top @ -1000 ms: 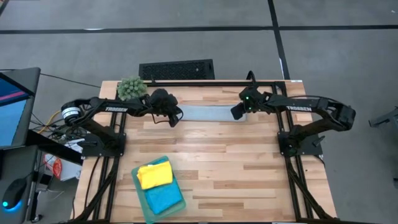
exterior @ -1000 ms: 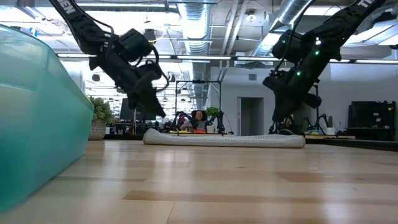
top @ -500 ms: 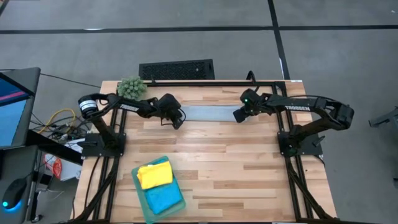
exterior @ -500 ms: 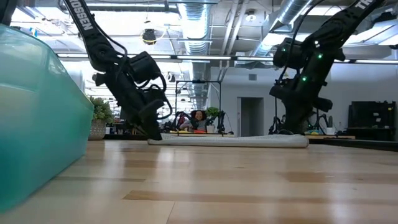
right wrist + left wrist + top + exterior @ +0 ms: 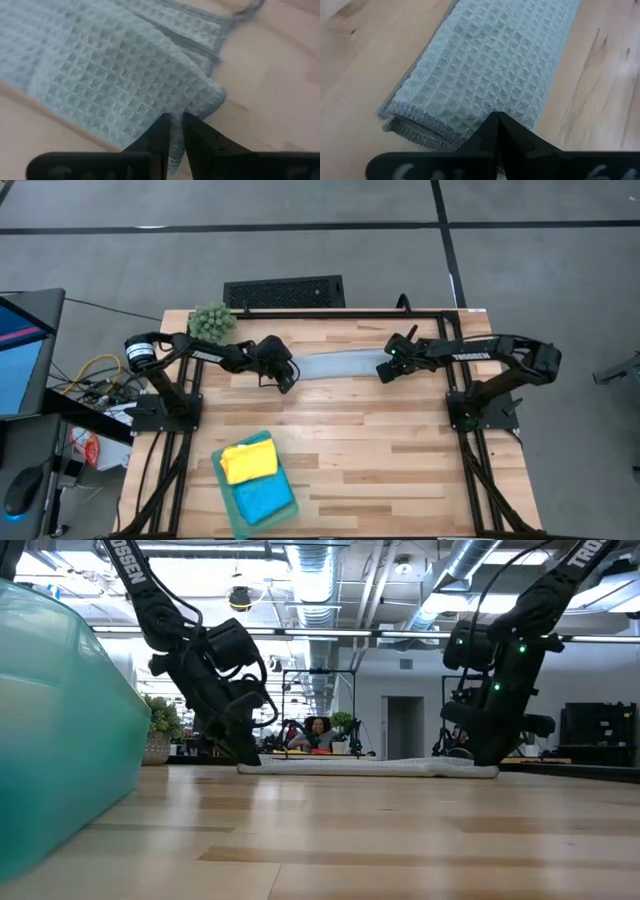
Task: Fold microfiber towels
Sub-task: Fold the gray towel and put into the bin
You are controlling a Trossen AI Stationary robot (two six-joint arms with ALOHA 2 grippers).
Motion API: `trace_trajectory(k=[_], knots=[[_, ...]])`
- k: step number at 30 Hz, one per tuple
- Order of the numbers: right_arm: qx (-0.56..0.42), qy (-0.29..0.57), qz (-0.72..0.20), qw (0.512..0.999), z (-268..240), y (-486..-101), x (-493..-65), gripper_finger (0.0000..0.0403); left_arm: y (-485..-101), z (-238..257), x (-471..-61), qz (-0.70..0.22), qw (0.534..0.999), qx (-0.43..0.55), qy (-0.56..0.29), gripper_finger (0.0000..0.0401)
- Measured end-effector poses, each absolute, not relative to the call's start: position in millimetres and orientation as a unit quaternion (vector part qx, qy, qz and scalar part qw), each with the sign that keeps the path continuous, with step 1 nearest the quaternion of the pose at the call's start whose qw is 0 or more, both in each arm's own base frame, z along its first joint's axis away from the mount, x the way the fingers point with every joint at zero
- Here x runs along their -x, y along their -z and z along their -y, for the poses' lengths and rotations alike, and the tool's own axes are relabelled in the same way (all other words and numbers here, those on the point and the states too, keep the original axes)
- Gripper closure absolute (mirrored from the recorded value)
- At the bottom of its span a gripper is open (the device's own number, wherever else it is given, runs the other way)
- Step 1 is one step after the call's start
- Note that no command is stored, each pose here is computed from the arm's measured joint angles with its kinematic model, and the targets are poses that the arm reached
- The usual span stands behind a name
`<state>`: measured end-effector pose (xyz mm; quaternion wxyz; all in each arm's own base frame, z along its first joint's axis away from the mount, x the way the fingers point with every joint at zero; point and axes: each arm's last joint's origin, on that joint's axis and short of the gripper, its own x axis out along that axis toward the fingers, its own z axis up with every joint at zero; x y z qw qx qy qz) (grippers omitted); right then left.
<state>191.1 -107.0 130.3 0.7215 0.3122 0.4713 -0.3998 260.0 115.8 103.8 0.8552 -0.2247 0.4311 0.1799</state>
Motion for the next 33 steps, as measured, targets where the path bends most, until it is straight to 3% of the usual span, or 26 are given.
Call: trace_trajectory(k=[7,14,25,33], knots=[[-0.319,0.395,-0.42,0.752,107.0,-157.2,-194.6,0.0326,-103.6,-101.4,-265.8,-0.437,0.859,0.215,-0.16,0.0401],[-0.35,0.425,-0.427,0.718,109.9,-177.9,-177.6,0.0316,-106.6,-99.1,-264.5,-0.436,0.853,0.234,-0.167,0.0401],[-0.347,0.431,-0.445,0.704,124.6,-169.0,-176.9,0.0159,-107.9,-98.4,-264.4,-0.433,0.852,0.24,-0.171,0.0401],[-0.357,0.429,-0.467,0.686,134.7,-139.3,-192.7,0.0143,-108.0,-98.4,-264.4,-0.433,0.852,0.238,-0.17,0.0401]])
